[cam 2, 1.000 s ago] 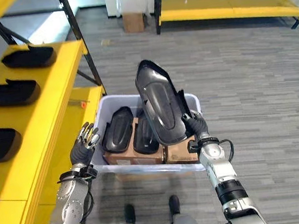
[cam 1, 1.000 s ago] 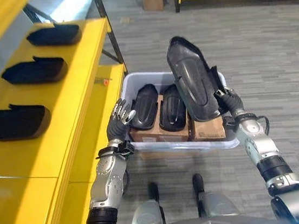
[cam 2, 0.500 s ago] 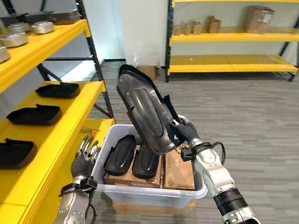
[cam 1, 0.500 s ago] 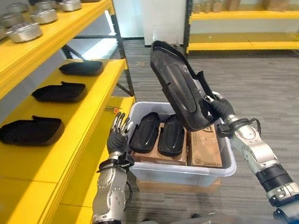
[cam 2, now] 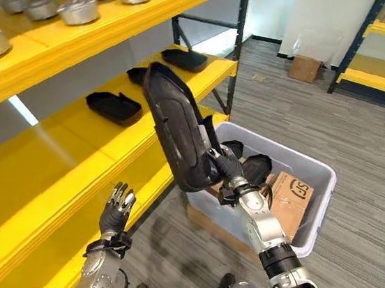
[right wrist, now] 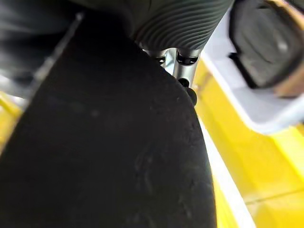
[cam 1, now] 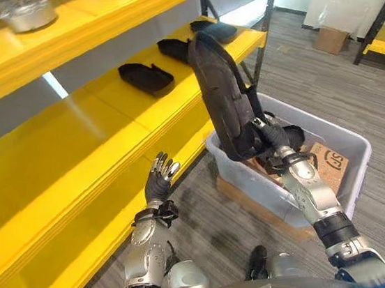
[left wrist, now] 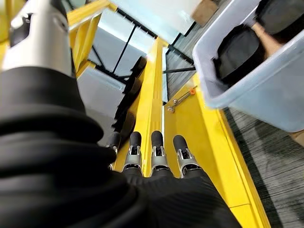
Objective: Move parts from the plastic box to the shelf.
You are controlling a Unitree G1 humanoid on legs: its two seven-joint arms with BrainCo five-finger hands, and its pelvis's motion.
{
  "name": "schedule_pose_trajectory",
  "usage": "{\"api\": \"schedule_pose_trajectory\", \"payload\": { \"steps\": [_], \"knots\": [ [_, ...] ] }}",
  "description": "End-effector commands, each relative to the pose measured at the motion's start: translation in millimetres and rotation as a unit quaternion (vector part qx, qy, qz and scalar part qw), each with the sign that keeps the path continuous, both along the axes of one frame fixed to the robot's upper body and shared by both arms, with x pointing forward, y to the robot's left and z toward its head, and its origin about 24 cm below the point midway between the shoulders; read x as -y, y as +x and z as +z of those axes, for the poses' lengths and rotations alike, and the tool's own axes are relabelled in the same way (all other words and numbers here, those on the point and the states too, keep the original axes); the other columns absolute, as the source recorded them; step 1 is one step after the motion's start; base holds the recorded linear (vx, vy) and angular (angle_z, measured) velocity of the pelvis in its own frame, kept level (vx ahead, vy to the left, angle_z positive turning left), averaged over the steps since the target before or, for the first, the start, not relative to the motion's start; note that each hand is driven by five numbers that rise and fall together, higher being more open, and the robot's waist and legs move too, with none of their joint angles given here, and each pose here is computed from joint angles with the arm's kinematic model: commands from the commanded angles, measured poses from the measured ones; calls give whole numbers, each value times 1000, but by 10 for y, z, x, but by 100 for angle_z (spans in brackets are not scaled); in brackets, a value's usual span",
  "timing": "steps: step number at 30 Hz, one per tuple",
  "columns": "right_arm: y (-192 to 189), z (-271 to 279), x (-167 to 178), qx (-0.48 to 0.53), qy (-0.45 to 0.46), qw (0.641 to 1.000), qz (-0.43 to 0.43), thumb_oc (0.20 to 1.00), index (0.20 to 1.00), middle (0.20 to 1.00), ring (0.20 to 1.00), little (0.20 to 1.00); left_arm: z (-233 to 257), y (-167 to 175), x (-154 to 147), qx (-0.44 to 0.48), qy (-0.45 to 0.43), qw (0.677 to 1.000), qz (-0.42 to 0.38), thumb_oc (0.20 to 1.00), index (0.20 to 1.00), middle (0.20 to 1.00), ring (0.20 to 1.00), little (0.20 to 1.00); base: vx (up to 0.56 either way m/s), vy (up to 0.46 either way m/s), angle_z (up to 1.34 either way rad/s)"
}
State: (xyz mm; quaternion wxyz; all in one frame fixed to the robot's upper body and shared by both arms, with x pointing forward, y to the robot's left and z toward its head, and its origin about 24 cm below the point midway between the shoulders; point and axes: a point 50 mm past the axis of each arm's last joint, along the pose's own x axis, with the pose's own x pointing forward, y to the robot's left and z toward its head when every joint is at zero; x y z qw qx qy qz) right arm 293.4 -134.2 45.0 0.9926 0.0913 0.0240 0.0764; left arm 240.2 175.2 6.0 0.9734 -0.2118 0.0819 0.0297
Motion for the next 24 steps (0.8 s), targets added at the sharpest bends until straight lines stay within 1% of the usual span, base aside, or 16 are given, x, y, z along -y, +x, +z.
{"api": "schedule_pose_trajectory", "payload": {
  "steps": [1,10,12,16,20,21,24],
  "knots": [
    [29,305,-88,84,47,995,-3,200,200,200,200,200,133,-23,-67,43,28,999,-1,1000,1000,1000,1000,1000,132,318,30],
    [74,349,-292,88,58,994,27,200,200,200,200,200,263,55,-176,70,56,996,11,1000,1000,1000,1000,1000,93,223,8],
    [118,420,-471,94,74,992,49,200,200,200,200,200,356,92,-219,88,75,993,14,1000,1000,1000,1000,1000,86,339,-1],
    [121,465,-579,98,89,989,63,200,200,200,200,200,424,139,-256,102,85,991,21,1000,1000,1000,1000,1000,66,244,22],
    [121,496,-611,103,94,988,67,200,200,200,200,200,464,150,-326,106,99,989,28,1000,1000,1000,1000,1000,57,239,32],
    [115,542,-599,114,96,987,65,200,200,200,200,200,503,159,-390,112,112,987,34,1000,1000,1000,1000,1000,40,247,50],
    [105,539,-580,114,94,987,70,200,200,200,200,200,529,196,-413,115,117,986,37,1000,1000,1000,1000,1000,52,214,66]
  ]
}}
